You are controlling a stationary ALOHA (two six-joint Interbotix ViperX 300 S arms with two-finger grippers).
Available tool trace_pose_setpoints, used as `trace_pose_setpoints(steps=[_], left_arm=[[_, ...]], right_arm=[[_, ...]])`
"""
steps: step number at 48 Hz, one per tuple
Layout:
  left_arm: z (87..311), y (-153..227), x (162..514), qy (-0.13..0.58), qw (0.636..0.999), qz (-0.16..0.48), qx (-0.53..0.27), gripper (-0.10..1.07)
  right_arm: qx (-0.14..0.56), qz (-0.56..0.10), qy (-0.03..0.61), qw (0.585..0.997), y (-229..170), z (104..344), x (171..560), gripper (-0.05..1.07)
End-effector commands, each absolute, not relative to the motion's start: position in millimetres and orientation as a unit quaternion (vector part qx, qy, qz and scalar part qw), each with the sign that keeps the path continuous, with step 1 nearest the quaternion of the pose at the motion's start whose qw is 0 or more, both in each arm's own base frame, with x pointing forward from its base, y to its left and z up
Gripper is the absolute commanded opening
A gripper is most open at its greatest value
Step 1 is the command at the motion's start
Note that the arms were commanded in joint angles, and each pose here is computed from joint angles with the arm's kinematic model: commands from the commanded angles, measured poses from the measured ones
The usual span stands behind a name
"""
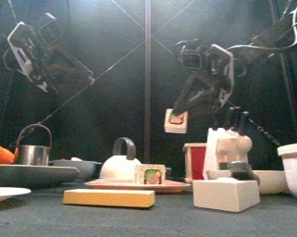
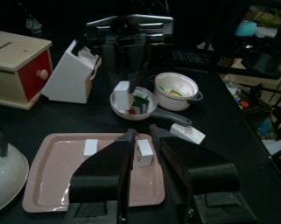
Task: Place white sushi piece in pan
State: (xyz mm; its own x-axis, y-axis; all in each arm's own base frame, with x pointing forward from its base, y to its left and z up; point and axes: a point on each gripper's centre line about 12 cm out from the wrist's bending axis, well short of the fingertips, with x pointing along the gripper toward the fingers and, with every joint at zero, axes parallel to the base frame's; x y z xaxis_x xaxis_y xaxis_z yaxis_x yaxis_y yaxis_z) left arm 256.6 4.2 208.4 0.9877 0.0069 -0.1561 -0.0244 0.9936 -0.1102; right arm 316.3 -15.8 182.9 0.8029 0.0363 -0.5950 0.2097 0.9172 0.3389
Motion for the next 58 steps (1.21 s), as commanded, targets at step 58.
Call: trace_pose_setpoints(steps=[58], left_arm=[[212.6,4.0,257.9,0.070,0.996,0.007,-0.056,0.66]], right_arm=[[0.220,-0.048,0.333,0.916,1.5,151.0,225.4,0.59]])
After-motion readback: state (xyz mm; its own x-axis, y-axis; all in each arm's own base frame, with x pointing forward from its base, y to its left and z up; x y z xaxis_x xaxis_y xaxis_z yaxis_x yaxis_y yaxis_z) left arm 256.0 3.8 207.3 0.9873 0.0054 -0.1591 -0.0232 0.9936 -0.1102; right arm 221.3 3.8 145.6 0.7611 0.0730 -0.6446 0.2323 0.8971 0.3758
